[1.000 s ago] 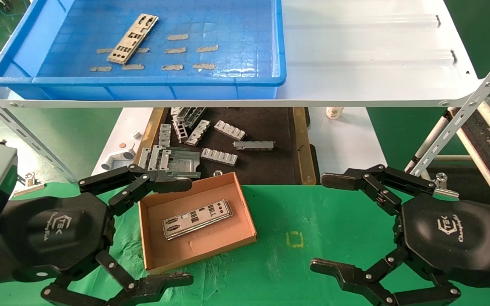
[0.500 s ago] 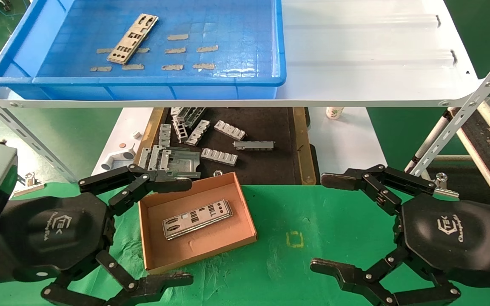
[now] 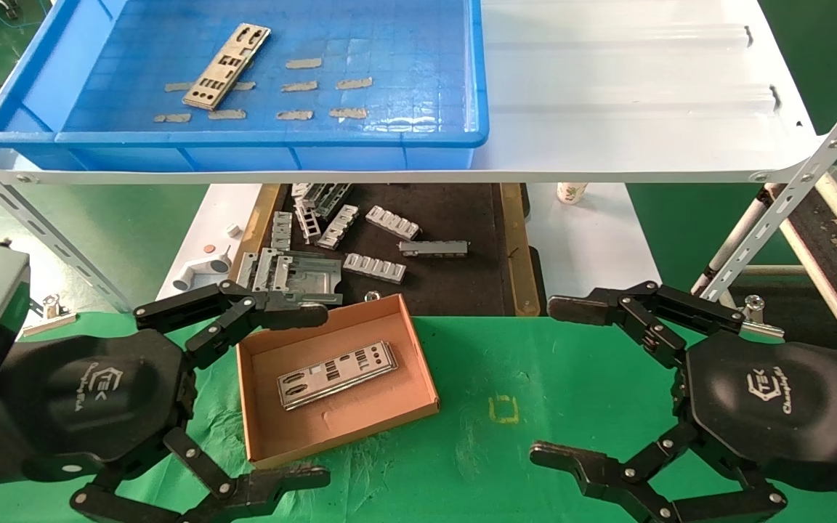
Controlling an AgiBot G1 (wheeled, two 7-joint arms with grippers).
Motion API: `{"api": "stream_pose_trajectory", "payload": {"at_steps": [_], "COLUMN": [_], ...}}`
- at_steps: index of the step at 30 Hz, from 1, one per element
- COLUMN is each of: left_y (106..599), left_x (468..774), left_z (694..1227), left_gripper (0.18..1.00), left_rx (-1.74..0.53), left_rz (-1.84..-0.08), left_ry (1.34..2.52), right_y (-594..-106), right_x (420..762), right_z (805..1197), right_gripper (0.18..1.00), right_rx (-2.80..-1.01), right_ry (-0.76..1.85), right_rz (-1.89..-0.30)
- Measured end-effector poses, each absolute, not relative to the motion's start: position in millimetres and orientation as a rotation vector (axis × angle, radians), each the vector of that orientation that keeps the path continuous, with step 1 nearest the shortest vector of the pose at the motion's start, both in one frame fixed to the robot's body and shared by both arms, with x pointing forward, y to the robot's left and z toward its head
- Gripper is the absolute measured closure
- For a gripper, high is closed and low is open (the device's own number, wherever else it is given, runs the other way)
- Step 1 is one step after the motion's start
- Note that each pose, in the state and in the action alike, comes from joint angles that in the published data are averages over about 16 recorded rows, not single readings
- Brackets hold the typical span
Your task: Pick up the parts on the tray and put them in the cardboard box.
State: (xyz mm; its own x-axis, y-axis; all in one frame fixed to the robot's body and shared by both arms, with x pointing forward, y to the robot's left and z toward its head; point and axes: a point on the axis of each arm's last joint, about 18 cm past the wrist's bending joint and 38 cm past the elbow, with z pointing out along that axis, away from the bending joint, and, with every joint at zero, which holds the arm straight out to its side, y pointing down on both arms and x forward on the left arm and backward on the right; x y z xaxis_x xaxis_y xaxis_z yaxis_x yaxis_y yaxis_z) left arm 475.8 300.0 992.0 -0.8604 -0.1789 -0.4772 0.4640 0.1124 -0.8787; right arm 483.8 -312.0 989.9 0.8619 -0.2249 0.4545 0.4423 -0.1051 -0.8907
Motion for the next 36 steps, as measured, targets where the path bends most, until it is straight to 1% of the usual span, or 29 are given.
{"api": "stream_pose_trajectory", "payload": {"at_steps": [36], "left_y": [300.0], "left_x": [475.8], "left_z": [992.0], "left_gripper": [0.184], "left_rx": [0.276], "left_rz": [-1.799], "left_ry": [1.924], "right_y": [-312.0], "right_x": [483.8], "right_z": [989.9], "right_gripper": [0.178], "right_rx": [-1.580], "right_ry": [-0.175], "right_rz": [-0.567]}}
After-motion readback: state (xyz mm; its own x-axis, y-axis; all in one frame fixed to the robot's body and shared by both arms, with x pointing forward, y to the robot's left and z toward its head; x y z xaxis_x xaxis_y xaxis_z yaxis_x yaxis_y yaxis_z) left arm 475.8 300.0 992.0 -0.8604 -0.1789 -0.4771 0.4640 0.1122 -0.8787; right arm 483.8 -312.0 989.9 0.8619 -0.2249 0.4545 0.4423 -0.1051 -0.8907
